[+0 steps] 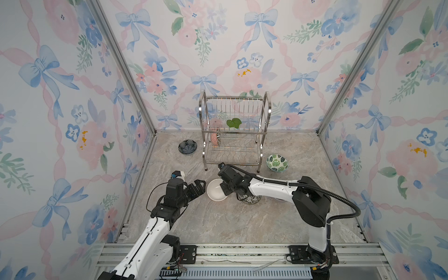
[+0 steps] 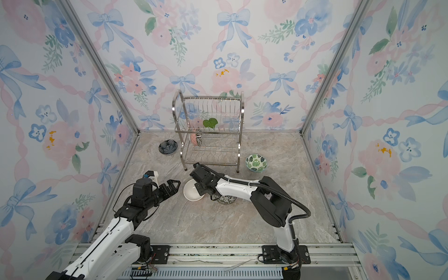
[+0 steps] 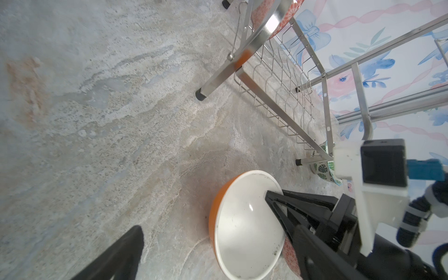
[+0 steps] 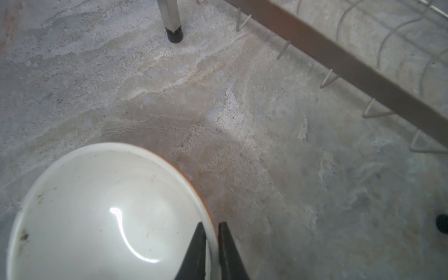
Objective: Load the bowls into the dish rack
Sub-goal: 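Close the right gripper on the white bowl's rim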
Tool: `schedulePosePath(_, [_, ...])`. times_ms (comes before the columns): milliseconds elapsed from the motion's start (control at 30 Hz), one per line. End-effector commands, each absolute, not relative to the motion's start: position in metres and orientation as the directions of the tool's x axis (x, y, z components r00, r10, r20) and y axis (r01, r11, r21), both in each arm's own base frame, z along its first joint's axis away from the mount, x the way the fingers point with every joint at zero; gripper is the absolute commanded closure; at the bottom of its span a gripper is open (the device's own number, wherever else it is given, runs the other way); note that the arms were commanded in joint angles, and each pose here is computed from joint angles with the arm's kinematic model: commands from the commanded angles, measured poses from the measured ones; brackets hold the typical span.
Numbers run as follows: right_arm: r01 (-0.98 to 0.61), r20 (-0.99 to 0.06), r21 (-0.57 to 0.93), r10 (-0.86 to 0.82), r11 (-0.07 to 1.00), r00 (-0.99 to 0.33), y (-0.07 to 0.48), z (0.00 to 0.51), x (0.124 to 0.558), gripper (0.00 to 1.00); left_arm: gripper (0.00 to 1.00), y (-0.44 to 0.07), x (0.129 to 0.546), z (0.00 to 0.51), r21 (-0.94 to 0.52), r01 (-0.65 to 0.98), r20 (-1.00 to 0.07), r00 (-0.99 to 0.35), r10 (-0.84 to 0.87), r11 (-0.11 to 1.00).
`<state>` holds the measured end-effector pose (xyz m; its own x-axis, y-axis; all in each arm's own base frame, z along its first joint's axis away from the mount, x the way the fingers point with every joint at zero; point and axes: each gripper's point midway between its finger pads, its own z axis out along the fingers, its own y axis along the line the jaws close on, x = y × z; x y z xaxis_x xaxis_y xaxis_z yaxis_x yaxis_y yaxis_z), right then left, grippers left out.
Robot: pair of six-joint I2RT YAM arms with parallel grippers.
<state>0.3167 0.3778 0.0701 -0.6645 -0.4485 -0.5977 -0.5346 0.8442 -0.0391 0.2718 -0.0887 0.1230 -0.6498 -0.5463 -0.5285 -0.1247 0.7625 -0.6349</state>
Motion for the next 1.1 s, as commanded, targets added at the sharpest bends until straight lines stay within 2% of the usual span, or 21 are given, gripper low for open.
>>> schedulePosePath(0, [-0.528,-0.540,-0.114,-0.499,0.841,-0.678,0.343,0.066,0.317,0.86,0.02,-0.086,0.277,0.136,-0.620,-0.099,-0.563,-0.635,-0.529,0.778])
schedulePosePath(267, [-0.509,-0.487,-0.152,-0.513,0.847,-0.707,0.319,0.054,0.325,0.85,0.02,-0.091,0.281,0.138,-0.632,-0.075,-0.564,-0.638,-0.524,0.771])
schedulePosePath(367, [-0.507,-0.483,-0.158,-0.514,0.847,-0.709,0.317,0.055,0.325,0.81,0.02,-0.092,0.280,0.137,-0.629,-0.070,-0.566,-0.641,-0.518,0.774])
schedulePosePath(467, [-0.509,-0.476,-0.164,-0.519,0.845,-0.709,0.316,0.053,0.326,0.73,0.02,-0.090,0.280,0.136,-0.624,-0.073,-0.570,-0.638,-0.517,0.778])
schedulePosePath(767, [-0.506,-0.500,-0.191,-0.527,0.841,-0.687,0.316,0.075,0.329,0.62,0.02,-0.096,0.281,0.146,-0.639,-0.030,-0.581,-0.636,-0.508,0.769])
schedulePosePath(900, [-0.505,-0.532,-0.221,-0.537,0.835,-0.655,0.317,0.097,0.327,0.52,0.02,-0.095,0.285,0.154,-0.619,-0.009,-0.609,-0.625,-0.488,0.785])
schedulePosePath(1000, [-0.506,-0.540,-0.248,-0.551,0.826,-0.636,0.318,0.110,0.326,0.40,0.02,-0.095,0.289,0.153,-0.621,-0.021,-0.600,-0.630,-0.493,0.784])
schedulePosePath(1067, [-0.517,-0.550,-0.263,-0.566,0.815,-0.614,0.323,0.120,0.322,0.36,0.02,-0.096,0.290,0.152,-0.625,-0.025,-0.593,-0.634,-0.496,0.780])
